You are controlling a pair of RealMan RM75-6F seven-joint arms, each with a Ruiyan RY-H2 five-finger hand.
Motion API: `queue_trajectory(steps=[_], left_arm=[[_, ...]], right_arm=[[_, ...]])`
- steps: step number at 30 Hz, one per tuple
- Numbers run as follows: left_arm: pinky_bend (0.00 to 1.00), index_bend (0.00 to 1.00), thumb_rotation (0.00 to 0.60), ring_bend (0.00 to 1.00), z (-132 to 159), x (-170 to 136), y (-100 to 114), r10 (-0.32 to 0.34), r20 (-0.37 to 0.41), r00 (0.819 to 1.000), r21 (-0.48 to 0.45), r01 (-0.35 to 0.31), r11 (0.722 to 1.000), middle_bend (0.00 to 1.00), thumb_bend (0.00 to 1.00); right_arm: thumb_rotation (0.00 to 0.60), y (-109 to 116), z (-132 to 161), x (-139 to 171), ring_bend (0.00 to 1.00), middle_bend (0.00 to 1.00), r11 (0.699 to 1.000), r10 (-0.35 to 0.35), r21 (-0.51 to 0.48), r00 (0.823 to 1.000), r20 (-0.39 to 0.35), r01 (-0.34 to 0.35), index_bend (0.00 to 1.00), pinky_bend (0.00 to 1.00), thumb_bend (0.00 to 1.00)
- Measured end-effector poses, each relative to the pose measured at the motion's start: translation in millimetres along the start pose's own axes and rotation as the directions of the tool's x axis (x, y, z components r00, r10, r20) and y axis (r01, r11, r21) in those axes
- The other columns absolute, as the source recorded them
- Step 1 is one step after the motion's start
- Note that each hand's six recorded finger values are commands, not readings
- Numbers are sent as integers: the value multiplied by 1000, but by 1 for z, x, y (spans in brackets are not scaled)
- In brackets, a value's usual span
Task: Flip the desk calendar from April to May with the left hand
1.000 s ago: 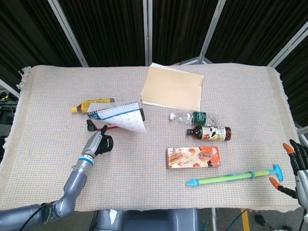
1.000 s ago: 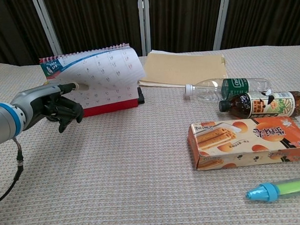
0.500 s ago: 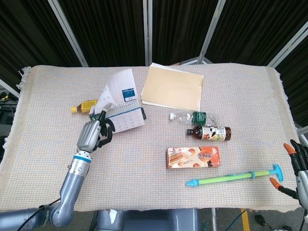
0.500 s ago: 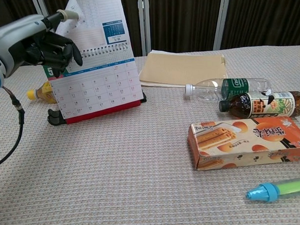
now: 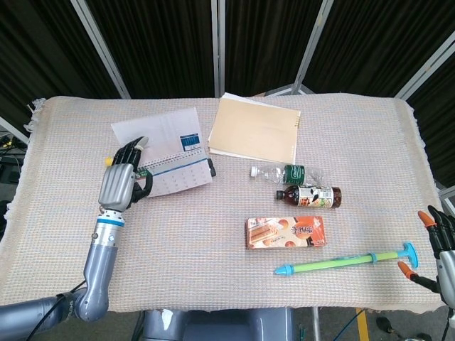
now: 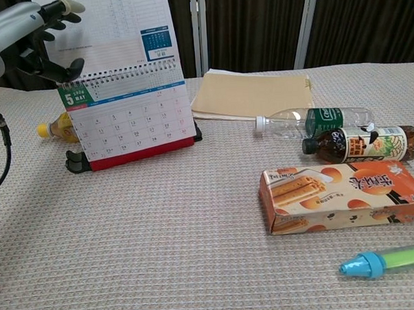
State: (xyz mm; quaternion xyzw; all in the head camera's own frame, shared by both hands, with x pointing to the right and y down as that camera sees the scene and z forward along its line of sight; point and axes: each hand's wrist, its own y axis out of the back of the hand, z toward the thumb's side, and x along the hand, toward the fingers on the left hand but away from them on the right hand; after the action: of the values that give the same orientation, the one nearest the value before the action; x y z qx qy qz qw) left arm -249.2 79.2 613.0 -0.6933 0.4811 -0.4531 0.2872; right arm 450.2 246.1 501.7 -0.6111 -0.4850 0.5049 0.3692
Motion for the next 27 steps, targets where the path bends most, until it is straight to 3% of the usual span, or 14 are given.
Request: queue_trajectory(steps=[6,14,18,25,27], left_arm=[[0,0,600,0,-21,12,-4,-71,-83,994,74,77,994,0,205],[75,0,600,9,-44,20,-16,-191,-178,965,59,204,977,0,149],[120,0,600,86,-47,25,-14,-197,-187,962,50,210,976,1,150],[332,0,600,331,-47,26,-10,-180,-181,967,48,191,980,52,155],[346,0,600,358,-46,26,-9,-178,-179,968,41,189,981,59,158]], right_arm=[[600,0,0,0,0,0,1000,-1,-3,1000,-2,1,4,0,68],[600,0,2,0,0,0,1000,-8,-8,1000,-12,8,7,0,68],[600,0,3,0,0,0,1000,-14,-11,1000,-17,14,7,0,68],[600,1,3,1,0,0,1000,-17,-15,1000,-20,16,7,0,69],[600,2,4,1,0,0,1000,-20,-18,999,-25,20,7,0,69]])
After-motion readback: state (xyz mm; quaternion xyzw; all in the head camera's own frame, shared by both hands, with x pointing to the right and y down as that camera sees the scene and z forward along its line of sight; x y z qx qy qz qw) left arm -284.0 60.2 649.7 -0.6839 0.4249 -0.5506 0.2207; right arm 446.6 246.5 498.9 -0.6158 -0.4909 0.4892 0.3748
